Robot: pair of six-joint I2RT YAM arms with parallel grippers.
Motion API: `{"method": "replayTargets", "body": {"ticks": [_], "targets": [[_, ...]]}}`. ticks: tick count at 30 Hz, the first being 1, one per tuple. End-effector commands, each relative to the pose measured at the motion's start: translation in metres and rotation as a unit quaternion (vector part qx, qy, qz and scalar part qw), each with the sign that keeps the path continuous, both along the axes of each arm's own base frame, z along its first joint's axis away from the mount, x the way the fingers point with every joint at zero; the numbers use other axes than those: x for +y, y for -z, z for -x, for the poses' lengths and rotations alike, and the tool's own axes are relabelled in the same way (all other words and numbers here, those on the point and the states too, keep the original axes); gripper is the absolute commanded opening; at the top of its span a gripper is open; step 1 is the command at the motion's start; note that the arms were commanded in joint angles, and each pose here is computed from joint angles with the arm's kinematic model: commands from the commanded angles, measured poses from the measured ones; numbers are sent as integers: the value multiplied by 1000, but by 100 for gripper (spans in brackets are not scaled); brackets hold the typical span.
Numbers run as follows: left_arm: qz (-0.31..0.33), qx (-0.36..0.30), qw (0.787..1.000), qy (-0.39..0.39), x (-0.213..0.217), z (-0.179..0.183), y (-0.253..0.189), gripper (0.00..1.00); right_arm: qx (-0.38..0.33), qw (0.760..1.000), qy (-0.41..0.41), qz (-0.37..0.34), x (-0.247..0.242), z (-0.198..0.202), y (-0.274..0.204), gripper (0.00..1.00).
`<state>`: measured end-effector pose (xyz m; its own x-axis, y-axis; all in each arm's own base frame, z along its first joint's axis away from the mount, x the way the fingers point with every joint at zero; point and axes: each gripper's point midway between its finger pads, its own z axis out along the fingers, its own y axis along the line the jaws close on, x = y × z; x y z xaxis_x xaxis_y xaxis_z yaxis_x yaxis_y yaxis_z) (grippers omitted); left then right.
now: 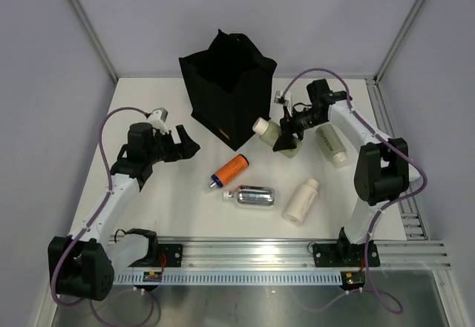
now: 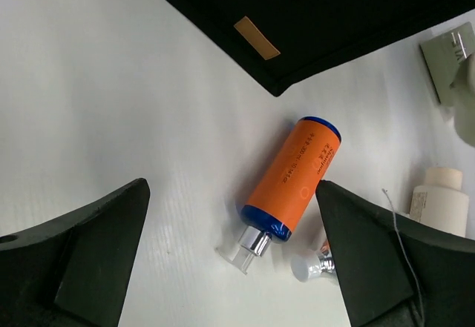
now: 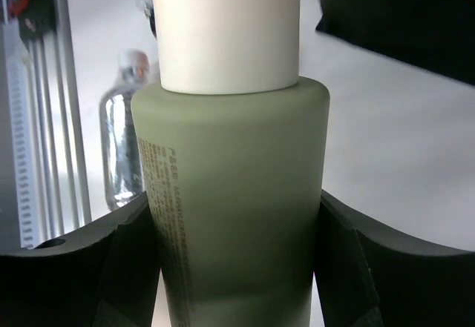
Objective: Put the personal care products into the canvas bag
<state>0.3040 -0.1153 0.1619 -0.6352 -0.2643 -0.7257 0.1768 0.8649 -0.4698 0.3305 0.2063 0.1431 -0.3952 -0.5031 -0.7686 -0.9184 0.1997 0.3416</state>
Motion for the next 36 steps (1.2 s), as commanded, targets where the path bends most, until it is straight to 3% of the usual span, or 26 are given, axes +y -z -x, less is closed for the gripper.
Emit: {"method": "replayTargets", "body": {"ticks": [1, 3, 4, 6, 7, 8, 11, 13, 14, 17, 18, 23, 27, 31, 33, 36], "targets": [[21, -4, 999, 24, -10, -4, 6, 99, -36, 990, 27, -135, 24, -6, -123, 0], [23, 23, 999, 32, -14, -2, 20, 99, -56, 983, 39, -168, 31, -16, -158, 0], [23, 29, 999, 34, -15, -1, 24, 99, -21, 982, 61, -180, 34, -16, -170, 0], [23, 42, 998, 43, -20, 0, 31, 99, -50, 974, 79, -204, 38, -30, -199, 0], [21, 44, 998, 45, -22, 0, 32, 99, -21, 971, 96, -218, 40, -30, -212, 0], [20, 46, 997, 50, -25, 2, 33, 99, -51, 964, 98, -242, 44, -40, -234, 0], [15, 47, 997, 58, -31, 1, 35, 99, -15, 947, 167, -274, 55, -67, -270, 0], [9, 48, 997, 62, -34, 1, 37, 99, -9, 920, 272, -282, 65, -106, -289, 0], [7, 48, 997, 62, -35, 0, 38, 99, -14, 921, 263, -286, 73, -108, -295, 0], [-1, 54, 997, 63, -38, -2, 46, 99, -7, 870, 375, -319, 95, -147, -321, 0], [-3, 58, 996, 64, -39, -2, 49, 99, -28, 846, 418, -329, 95, -162, -330, 0], [-13, 86, 994, 70, -45, 5, 67, 99, -101, 809, 447, -367, 139, -186, -353, 0], [-17, 95, 993, 68, -46, 10, 75, 99, -173, 793, 469, -349, 147, -209, -335, 0], [-24, 103, 992, 70, -45, 14, 83, 99, -227, 799, 462, -309, 146, -221, -310, 0], [-28, 104, 992, 71, -45, 14, 86, 99, -274, 832, 397, -272, 156, -211, -298, 1], [-36, 92, 992, 83, -48, 12, 87, 99, -313, 878, 278, -232, 171, -188, -269, 19]]}}
